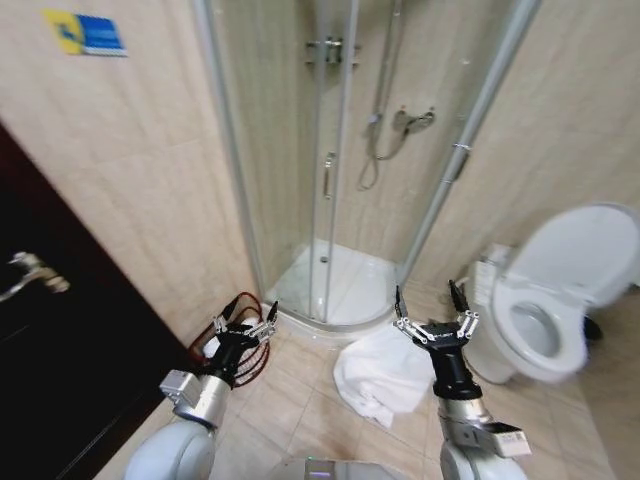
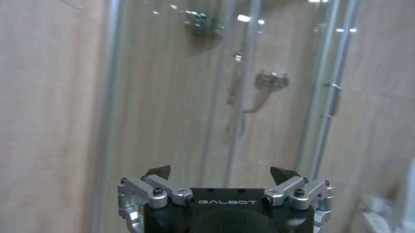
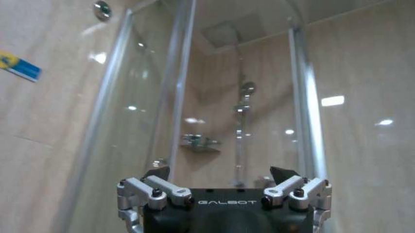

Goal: Discard the used towel into the hamper.

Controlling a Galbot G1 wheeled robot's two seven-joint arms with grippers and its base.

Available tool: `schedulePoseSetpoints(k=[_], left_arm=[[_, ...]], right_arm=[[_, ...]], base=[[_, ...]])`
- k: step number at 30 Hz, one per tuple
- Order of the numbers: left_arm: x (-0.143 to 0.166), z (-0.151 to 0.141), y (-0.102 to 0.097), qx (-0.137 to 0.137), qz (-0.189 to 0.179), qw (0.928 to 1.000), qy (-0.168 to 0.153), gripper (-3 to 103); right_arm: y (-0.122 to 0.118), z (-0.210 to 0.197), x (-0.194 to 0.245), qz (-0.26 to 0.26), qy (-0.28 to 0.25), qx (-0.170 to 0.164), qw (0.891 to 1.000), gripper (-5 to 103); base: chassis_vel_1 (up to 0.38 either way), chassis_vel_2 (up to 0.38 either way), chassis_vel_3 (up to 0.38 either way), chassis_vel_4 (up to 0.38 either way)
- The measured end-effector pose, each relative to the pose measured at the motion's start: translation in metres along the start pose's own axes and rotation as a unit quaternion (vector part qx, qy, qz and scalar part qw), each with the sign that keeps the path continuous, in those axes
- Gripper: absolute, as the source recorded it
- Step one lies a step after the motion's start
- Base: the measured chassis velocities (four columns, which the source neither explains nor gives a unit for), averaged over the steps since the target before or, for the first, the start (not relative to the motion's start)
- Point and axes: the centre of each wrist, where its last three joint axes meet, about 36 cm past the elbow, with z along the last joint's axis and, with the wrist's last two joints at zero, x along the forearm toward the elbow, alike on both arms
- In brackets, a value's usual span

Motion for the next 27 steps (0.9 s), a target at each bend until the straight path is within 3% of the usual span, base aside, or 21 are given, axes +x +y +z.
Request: schedulePoseSetpoints(k=[27], left_arm=[[0.0000, 0.0000, 0.0000, 0.000, 0.000, 1.0000, 0.000, 100]], right_arm=[[0.0016, 0.0002, -0.0044, -0.001, 0.017, -0.015, 1.000, 100]], base=[[-0.114, -0.118, -0.117, -0.118]])
